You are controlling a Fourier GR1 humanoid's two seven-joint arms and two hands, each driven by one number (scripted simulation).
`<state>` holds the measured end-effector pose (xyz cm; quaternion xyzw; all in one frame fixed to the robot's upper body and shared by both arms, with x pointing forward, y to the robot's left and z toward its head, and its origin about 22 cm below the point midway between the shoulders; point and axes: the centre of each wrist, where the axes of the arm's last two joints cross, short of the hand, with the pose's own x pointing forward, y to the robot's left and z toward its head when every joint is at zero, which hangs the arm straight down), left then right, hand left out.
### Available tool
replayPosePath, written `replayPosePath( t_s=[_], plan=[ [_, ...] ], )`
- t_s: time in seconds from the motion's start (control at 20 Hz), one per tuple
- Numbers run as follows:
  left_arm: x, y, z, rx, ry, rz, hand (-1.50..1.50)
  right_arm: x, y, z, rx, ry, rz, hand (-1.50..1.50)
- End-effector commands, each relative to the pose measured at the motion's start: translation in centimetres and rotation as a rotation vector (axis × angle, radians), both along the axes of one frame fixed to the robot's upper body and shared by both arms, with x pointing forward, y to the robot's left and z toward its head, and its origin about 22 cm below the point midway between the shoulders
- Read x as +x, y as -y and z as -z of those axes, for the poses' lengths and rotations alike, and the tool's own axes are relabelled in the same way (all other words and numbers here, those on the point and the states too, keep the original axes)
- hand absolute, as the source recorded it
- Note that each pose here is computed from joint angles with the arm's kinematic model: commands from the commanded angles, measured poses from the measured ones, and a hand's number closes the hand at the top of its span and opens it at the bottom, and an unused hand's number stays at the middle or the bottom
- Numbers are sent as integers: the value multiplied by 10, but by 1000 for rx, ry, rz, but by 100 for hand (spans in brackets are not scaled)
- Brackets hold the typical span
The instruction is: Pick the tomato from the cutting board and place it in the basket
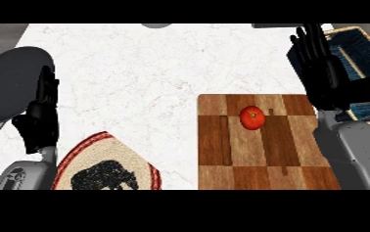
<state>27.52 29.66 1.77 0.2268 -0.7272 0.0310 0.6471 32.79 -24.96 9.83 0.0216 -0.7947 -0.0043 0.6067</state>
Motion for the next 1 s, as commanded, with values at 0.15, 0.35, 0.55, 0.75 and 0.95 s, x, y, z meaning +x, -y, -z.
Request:
replayPosePath(
  t_s=[0.15, 0.35, 0.55, 0.75, 0.95],
  plan=[
    [-1, 31, -10, -98, 23, 136, 0, -50, 16, 10, -84, 8, 113, 150],
    [-17, 51, -7, -213, 1, 278, 0, -68, -42, 24, -256, 140, -161, 150],
    [-33, 62, 7, -243, -22, 282, 0, -95, -112, 56, -338, 86, 11, -150],
    [-28, 59, -10, -235, -4, 277, 0, -81, -89, 64, -463, -22, 333, -150],
    [-33, 52, -6, -226, -15, 237, 0, -73, -40, 61, -699, -155, 500, -150]
  ],
)
